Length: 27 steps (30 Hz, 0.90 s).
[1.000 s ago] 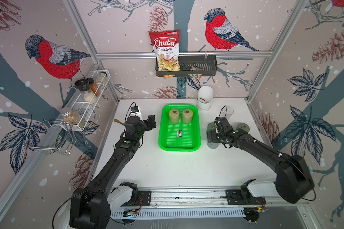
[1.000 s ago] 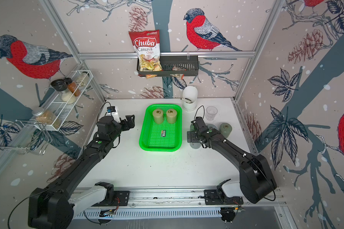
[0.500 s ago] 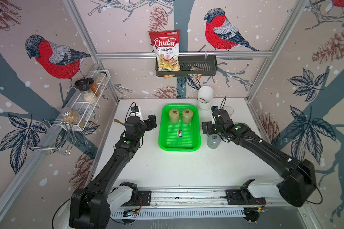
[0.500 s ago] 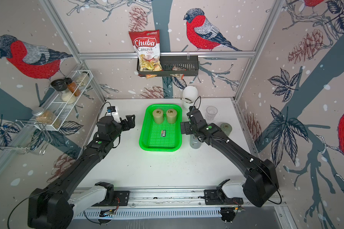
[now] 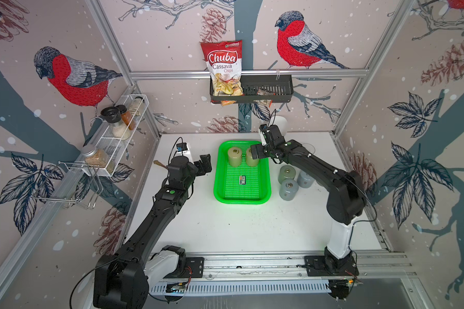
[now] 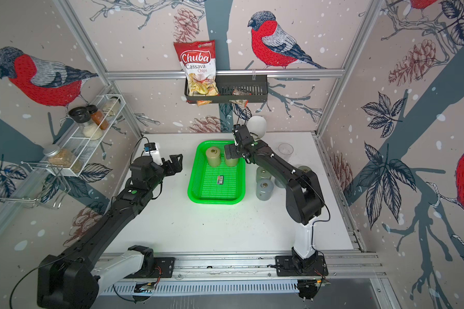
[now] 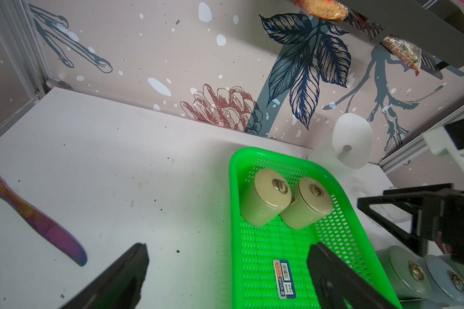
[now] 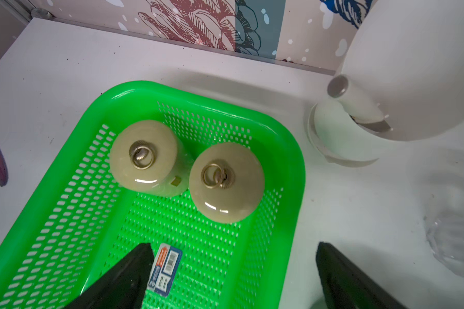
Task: Take the tea canister out of the basket
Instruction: Place the tea canister at the center of the board, then pick up the tea canister from the basket.
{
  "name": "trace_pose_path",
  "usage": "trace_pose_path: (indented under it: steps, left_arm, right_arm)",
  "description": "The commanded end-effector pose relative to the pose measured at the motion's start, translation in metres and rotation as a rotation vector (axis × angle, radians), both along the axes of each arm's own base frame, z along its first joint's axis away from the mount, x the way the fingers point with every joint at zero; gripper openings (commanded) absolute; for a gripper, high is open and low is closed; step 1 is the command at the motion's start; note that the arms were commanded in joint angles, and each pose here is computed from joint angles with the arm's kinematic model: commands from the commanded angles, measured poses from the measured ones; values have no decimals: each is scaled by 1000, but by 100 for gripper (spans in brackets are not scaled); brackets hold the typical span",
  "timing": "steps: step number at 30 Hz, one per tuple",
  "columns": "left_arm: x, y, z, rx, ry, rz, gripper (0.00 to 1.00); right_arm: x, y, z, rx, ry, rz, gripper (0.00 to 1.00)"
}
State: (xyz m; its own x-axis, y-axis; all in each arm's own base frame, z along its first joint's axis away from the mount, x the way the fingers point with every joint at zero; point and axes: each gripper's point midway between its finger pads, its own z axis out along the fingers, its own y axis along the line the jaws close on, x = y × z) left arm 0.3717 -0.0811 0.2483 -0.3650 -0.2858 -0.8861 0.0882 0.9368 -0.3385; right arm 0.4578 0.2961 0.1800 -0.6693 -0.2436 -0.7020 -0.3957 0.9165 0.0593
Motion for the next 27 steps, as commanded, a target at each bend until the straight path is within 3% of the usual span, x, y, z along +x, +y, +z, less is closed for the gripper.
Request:
trace_pose_path:
  steps: [1,11,27]
  left_arm:
    - [1,-4,7,-6,-22,-16,97]
    - [0,-4,3,-6,-20,-15,97]
    - [1,-3,-1,6,-9,-9,97]
  right_arm:
    - [7,11,-20,-22,59,48,100]
    - [32,22,-57,-37,128,56,100]
    - [41,23,-97,-98,190,52,100]
